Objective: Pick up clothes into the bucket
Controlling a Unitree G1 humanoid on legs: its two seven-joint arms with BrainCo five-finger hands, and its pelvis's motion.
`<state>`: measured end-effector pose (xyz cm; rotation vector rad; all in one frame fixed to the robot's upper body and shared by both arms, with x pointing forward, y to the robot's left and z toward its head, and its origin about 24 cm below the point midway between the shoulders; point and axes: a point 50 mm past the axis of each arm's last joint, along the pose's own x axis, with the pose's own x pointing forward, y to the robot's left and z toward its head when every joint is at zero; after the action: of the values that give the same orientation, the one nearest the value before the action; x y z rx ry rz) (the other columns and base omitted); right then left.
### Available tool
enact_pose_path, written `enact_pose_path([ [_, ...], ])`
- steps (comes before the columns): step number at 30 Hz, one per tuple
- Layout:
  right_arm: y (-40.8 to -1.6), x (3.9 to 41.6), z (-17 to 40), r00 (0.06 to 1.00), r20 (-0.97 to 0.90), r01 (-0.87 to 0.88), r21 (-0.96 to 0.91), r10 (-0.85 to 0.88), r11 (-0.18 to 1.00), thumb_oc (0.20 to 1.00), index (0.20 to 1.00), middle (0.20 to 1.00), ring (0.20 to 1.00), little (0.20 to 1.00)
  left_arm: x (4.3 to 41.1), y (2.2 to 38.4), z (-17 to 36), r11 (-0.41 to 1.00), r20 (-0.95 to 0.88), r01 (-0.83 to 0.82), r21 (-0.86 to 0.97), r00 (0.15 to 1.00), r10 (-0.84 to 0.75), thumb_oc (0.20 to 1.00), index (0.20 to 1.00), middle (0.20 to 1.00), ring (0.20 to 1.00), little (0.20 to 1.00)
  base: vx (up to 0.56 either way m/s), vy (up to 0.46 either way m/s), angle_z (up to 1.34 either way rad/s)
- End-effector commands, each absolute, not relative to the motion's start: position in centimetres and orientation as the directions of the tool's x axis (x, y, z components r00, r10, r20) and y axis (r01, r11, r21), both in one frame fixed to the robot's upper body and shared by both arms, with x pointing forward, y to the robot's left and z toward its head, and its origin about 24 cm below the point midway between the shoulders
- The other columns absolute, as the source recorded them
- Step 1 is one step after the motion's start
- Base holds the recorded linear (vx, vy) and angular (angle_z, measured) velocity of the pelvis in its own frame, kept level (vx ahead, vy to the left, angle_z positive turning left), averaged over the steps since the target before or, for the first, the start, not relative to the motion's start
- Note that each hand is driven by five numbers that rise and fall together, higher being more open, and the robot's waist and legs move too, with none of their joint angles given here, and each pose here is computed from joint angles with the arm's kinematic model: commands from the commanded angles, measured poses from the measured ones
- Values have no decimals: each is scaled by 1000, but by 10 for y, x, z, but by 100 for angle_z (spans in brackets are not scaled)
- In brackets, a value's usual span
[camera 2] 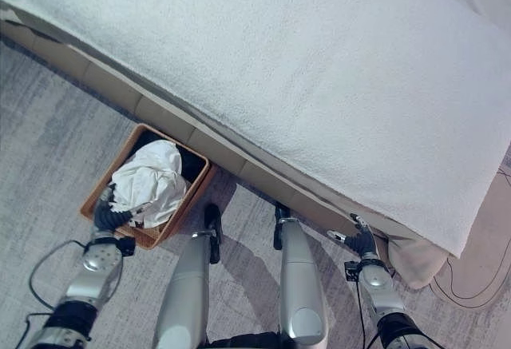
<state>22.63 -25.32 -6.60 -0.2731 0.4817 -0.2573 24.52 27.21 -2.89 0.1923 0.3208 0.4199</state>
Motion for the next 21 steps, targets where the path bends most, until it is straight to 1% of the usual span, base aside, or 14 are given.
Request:
enact_pose_path([
  [1, -280, 205, -76, 797, -476, 204, -368, -372, 907, 1000, 1000, 1000, 1000, 1000, 229, 263, -55, 929, -370, -357, 94, 854, 365, 1000, 1000, 1000, 1000, 1000, 114, -56, 3],
  [2, -280, 205, -76, 797, -476, 204, -367, -372, 907, 1000, 1000, 1000, 1000, 1000, 229, 263, -55, 929, -370, -357, 93, 854, 365, 1000, 1000, 1000, 1000, 1000, 160, -81, 4],
  [5, -274, 184, -95, 740, -556, 215, -337, -378, 917, 1000, 1000, 1000, 1000, 1000, 209, 250, -81, 940, -474, -306, 151, 812, 340, 1000, 1000, 1000, 1000, 1000, 97, -54, 6],
  [6, -274, 184, -96, 740, -556, 215, -337, -378, 917, 1000, 1000, 1000, 1000, 1000, 209, 250, -82, 940, -474, -305, 152, 812, 340, 1000, 1000, 1000, 1000, 1000, 103, -59, 0],
  [7, -271, 169, -107, 702, -614, 194, -323, -361, 926, 1000, 1000, 1000, 1000, 1000, 193, 244, -99, 951, -553, -242, 190, 774, 308, 1000, 1000, 1000, 1000, 1000, 107, -51, 0],
  [9, -268, 157, -116, 669, -664, 153, -318, -334, 936, 1000, 1000, 1000, 1000, 1000, 182, 241, -107, 958, -589, -193, 215, 756, 284, 1000, 1000, 1000, 1000, 1000, 108, -68, 0],
  [10, -266, 150, -121, 650, -690, 119, -320, -317, 940, 1000, 1000, 1000, 1000, 1000, 177, 238, -111, 956, -603, -136, 259, 750, 270, 1000, 1000, 1000, 1000, 1000, 88, -64, 2],
  [11, -265, 144, -124, 634, -710, 103, -317, -308, 943, 1000, 1000, 1000, 1000, 1000, 170, 238, -116, 957, -636, -104, 271, 727, 259, 1000, 1000, 1000, 1000, 1000, 108, -70, 5],
  [12, -264, 137, -129, 609, -733, 97, -311, -304, 945, 1000, 1000, 1000, 1000, 1000, 154, 241, -128, 953, -695, -103, 283, 663, 278, 1000, 1000, 1000, 1000, 1000, 116, -55, 10],
  [15, -259, 126, -135, 572, -765, 96, -296, -296, 950, 1000, 1000, 1000, 1000, 1000, 133, 239, -139, 954, -752, -115, 276, 593, 289, 1000, 1000, 1000, 1000, 1000, 87, -30, 10],
  [18, -257, 117, -140, 539, -788, 119, -278, -297, 953, 1000, 1000, 1000, 1000, 1000, 118, 233, -147, 961, -794, -88, 263, 546, 267, 1000, 1000, 1000, 1000, 1000, 66, -13, -3],
  [20, -256, 112, -142, 525, -798, 121, -273, -295, 954, 1000, 1000, 1000, 1000, 1000, 114, 232, -148, 963, -800, -88, 256, 540, 262, 1000, 1000, 1000, 1000, 1000, 22, -2, 1],
  [21, -254, 107, -145, 509, -809, 125, -268, -293, 955, 1000, 1000, 1000, 1000, 1000, 106, 229, -152, 967, -820, -94, 235, 515, 249, 1000, 1000, 1000, 1000, 1000, 0, 0, 0],
])
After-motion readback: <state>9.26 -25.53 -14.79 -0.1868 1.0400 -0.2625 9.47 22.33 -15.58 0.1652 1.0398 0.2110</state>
